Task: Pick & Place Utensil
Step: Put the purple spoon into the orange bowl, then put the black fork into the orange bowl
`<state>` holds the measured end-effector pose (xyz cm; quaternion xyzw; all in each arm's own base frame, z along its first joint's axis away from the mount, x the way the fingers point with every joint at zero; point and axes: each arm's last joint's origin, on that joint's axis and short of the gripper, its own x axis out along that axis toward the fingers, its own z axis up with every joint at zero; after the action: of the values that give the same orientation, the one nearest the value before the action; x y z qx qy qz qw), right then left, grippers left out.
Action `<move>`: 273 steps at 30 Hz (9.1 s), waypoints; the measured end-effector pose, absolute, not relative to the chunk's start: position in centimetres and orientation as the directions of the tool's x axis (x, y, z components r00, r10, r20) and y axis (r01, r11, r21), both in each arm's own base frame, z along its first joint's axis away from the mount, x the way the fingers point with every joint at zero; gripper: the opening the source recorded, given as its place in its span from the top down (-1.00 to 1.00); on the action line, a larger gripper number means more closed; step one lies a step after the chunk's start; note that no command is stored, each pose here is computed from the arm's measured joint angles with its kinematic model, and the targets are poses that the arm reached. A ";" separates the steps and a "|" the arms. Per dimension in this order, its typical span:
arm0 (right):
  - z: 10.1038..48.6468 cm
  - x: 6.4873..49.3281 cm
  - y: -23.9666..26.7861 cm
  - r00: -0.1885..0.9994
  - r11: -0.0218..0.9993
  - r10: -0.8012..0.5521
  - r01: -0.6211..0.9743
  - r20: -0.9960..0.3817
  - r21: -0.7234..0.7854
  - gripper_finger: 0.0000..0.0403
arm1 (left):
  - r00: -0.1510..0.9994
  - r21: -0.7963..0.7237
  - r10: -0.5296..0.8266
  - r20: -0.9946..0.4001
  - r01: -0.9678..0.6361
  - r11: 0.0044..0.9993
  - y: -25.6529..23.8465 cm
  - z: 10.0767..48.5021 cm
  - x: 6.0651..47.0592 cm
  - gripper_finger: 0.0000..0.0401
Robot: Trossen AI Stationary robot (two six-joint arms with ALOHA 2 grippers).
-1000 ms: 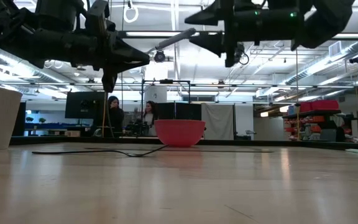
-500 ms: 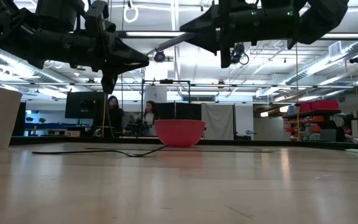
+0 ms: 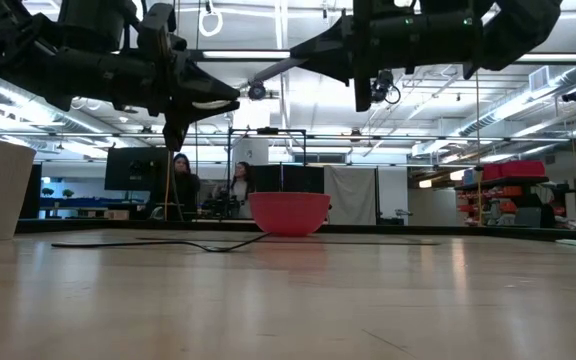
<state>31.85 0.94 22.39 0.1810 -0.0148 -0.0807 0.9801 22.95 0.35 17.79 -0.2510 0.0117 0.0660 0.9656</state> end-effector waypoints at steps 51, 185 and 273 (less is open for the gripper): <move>17.9 30.9 -12.1 0.754 0.476 -0.555 0.634 -0.351 0.609 0.89 | 0.950 -0.363 0.194 -0.243 -0.275 0.890 1.9 17.9 21.0 -0.24; 27.7 29.2 -1.4 0.763 0.739 -0.622 0.646 -0.174 0.193 0.26 | 0.958 -0.208 -0.007 -0.285 -0.055 0.977 -2.3 19.2 22.6 -0.24; 22.8 31.3 9.6 0.921 0.953 -0.303 0.288 -0.243 -0.096 0.39 | 0.781 0.484 0.297 -0.549 0.008 0.875 -7.3 15.2 27.3 0.90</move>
<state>31.29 9.57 22.83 -0.0292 0.1287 -0.1509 0.9797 27.31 -7.33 15.24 0.2369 0.3213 0.0792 0.9135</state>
